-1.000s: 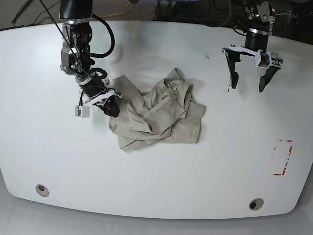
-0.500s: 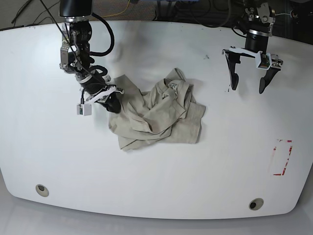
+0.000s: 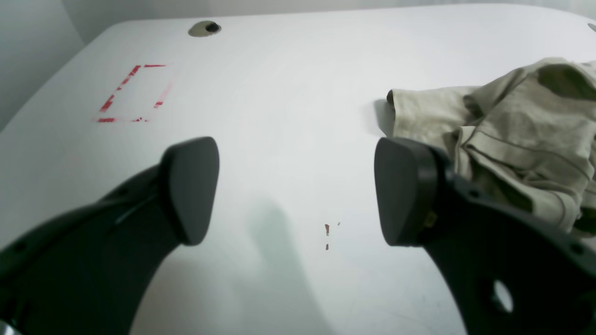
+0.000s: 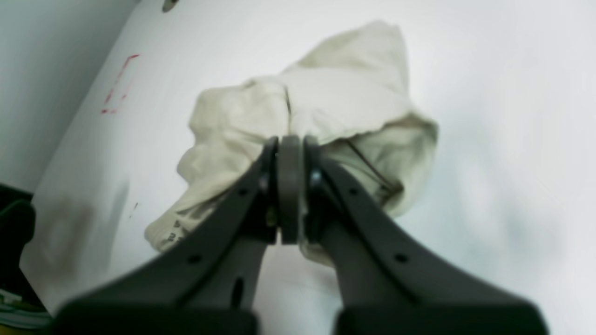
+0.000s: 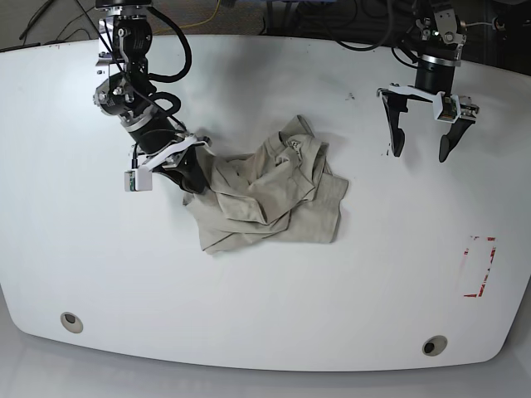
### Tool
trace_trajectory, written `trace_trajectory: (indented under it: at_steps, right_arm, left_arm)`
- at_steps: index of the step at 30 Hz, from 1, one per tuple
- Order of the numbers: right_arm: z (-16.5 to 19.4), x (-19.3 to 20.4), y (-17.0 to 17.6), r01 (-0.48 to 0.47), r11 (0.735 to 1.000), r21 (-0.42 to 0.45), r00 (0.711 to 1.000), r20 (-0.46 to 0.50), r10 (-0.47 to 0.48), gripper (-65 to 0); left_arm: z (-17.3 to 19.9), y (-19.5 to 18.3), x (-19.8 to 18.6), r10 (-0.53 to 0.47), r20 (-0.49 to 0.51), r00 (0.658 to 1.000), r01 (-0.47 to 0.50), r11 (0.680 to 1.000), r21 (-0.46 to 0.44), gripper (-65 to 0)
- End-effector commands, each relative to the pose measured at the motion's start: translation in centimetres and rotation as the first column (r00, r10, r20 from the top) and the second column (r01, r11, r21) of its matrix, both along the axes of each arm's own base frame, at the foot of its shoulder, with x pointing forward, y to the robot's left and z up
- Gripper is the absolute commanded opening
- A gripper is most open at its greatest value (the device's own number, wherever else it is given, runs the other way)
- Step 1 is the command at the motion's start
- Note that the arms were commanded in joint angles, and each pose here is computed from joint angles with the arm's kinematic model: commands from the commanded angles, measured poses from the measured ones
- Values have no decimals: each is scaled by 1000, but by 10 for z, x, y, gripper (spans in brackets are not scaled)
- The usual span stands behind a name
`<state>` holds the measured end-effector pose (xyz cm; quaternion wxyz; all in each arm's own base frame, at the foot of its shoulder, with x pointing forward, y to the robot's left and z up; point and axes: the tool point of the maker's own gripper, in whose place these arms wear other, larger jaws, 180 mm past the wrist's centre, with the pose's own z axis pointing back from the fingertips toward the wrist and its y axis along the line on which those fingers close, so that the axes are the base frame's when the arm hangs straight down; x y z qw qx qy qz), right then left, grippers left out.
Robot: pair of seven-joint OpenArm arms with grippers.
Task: Layout the t-shirt on the table in an organized manner, then fold the t-shirt properly
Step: 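Grasp an edge of the beige t-shirt with the right gripper, then drag the held shirt edge away from the pile with the right gripper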
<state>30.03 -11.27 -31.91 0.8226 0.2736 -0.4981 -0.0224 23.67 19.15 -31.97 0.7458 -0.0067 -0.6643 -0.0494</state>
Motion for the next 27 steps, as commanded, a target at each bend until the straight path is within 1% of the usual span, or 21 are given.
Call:
trace_trajectory:
  at_steps: [1, 4, 6, 9, 13, 17, 20, 24, 27]
  right_arm:
    - [25, 7, -3, -7, 1000, -7, 997, 82, 7, -650]
    - [32, 7, -1, -12, 1000, -11, 995, 100, 13, -650]
    - [32, 7, -2, -13, 1000, -14, 995, 101, 14, -650]
    - [32, 8, -7, -15, 999, -32, 995, 103, 18, -650]
    - [33, 10, -8, -15, 999, -39, 994, 107, 19, -650]
    - [40, 11, -7, -19, 999, -40, 992, 126, 24, -650]
    - [53, 15, -14, -12, 997, -71, 986, 163, 24, -650]
    - [59, 17, -18, -16, 995, -102, 983, 181, 35, -650]
    - [72, 23, -24, -22, 990, -140, 975, 215, 52, -650]
  left_arm:
    - [12, -9, 3, -53, 45, 998, 53, 999, -4, -169]
    - [8, -28, 3, -153, 23, 988, 153, 988, 24, -167]
    - [5, -40, 2, -197, 14, 980, 197, 980, 28, -166]
    - [3, -54, 1, -237, 8, 971, 237, 971, 19, -165]
    - [1, -70, 1, -273, 4, 962, 273, 962, -2, -163]
    - [-9, -86, 2, -309, -53, 949, 309, 951, -16, -163]
    - [-10, -94, 7, -323, -66, 944, 323, 946, -19, -163]
    - [-11, -97, 9, -328, -70, 942, 327, 945, -21, -165]
    - [-10, -102, 9, -342, -68, 937, 341, 940, -26, -165]
